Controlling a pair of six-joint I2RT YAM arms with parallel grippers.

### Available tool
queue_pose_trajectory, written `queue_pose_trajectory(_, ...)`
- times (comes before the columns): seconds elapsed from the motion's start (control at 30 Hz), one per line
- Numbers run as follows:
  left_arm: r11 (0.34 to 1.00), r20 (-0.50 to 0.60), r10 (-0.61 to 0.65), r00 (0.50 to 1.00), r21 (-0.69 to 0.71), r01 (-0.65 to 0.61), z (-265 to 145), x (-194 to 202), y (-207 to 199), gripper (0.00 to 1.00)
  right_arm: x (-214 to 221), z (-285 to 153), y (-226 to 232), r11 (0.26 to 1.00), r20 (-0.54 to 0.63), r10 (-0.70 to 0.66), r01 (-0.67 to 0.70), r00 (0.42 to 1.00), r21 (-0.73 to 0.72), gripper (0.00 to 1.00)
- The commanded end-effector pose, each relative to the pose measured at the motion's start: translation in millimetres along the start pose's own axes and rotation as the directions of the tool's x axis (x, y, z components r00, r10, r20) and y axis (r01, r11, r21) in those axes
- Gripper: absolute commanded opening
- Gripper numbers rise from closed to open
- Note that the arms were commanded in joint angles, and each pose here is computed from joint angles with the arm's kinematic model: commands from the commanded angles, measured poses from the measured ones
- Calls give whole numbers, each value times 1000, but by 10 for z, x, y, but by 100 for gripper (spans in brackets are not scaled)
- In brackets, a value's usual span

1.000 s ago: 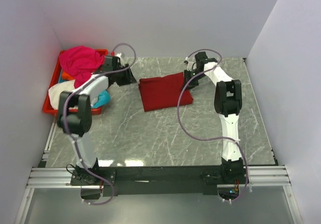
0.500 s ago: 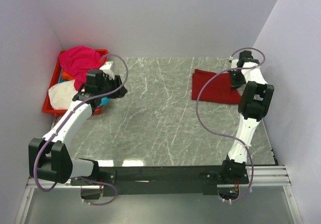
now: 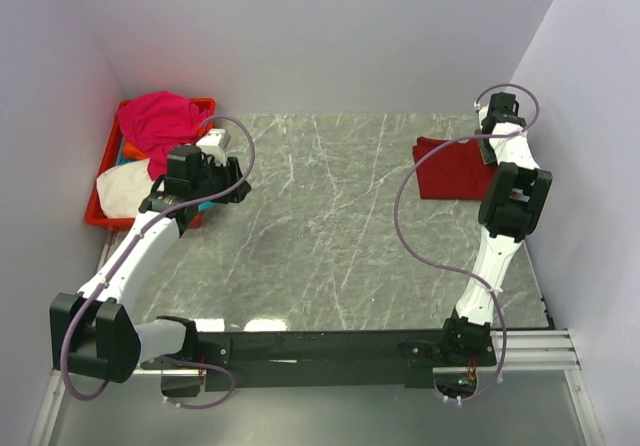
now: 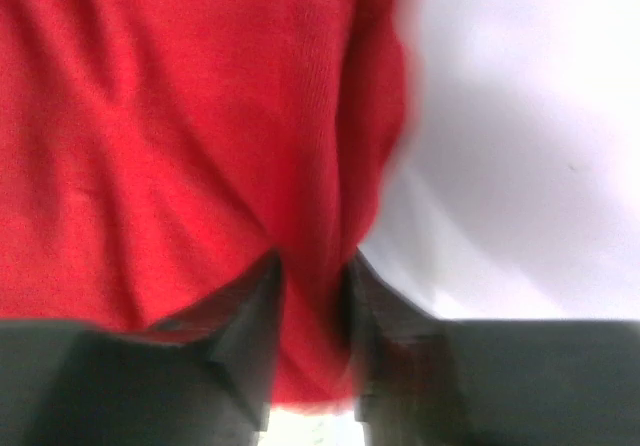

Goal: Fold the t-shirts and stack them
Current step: Neatly place the folded tshirt to the corner

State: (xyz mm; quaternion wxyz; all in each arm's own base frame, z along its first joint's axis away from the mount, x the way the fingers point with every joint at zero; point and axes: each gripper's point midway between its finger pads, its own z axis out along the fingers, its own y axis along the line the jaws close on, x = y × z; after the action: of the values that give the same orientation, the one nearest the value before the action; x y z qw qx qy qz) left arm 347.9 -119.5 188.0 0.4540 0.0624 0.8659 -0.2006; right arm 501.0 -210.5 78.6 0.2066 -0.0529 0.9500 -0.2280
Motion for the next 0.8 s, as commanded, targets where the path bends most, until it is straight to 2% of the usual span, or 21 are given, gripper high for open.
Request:
queue_pose_trajectory(0.0, 999, 83, 53, 995, 8, -54, -99, -205, -46, 53, -315, -130, -459, 982, 99, 22, -40, 995, 184, 48)
queue_pose_trajectory(0.03, 999, 88, 54, 995, 4, -54, -108, -214, -42, 53, -327, -203, -511, 978, 111, 34, -56, 993, 203, 54)
queue_pose_trajectory(0.07, 998, 98, 56, 994, -2, -56, -130, -234, -38, 54, -317, -202, -497, 976, 120, 39, -64, 992, 207, 69)
queue_pose_trajectory(0.23, 997, 136, 65, 989, -58, -57, -201, -310, 39, 58, -330, -542, -457, 978, 194, 50, -87, 980, 188, 72)
queue_pose_trajectory(0.27, 996, 148, 70, 986, -68, -61, -229, -335, 48, 60, -292, -540, -286, 988, 195, 37, -65, 980, 139, 72)
queue_pose_trajectory(0.33, 993, 167, 68, 984, -102, -51, -262, -367, 99, 69, -324, -757, -204, 993, 237, 37, -62, 971, 100, 72)
queue_pose_trajectory(0.37, 993, 184, 64, 981, -109, -44, -298, -394, 101, 81, -256, -776, -28, 999, 232, 23, -33, 972, 39, 72)
queue_pose_trajectory(0.43, 991, 205, 46, 978, -134, -19, -332, -397, 141, 95, -321, -1072, 157, 1000, 292, 9, 0, 956, -29, 73)
queue_pose_trajectory(0.47, 988, 234, 36, 972, -157, 1, -377, -444, 176, 99, -237, -1118, 406, 991, 297, -6, 46, 955, -127, 74)
queue_pose_trajectory(0.5, 986, 237, 32, 971, -169, 9, -390, -425, 199, 99, -286, -1380, 500, 985, 353, -25, 84, 935, -153, 75)
queue_pose_trajectory(0.57, 981, 267, 24, 963, -190, 28, -451, -473, 224, 99, -132, -1493, 742, 971, 386, -22, 112, 922, -213, 77)
queue_pose_trajectory(0.6, 981, 268, 24, 963, -194, 30, -460, -467, 232, 99, -170, -1784, 785, 961, 468, -4, 133, 884, -243, 77)
queue_pose_trajectory(0.67, 981, 262, 30, 965, -194, 22, -473, -456, 228, 99, -34, -1887, 924, 952, 511, 34, 128, 859, -278, 78)
queue_pose_trajectory(0.7, 981, 253, 35, 967, -193, 15, -480, -424, 227, 99, -31, -2132, 894, 952, 567, 59, 125, 822, -280, 78)
queue_pose_trajectory(0.77, 982, 256, 50, 965, -191, 0, -522, -406, 216, 100, 91, -2217, 908, 956, 597, 83, 105, 798, -273, 80)
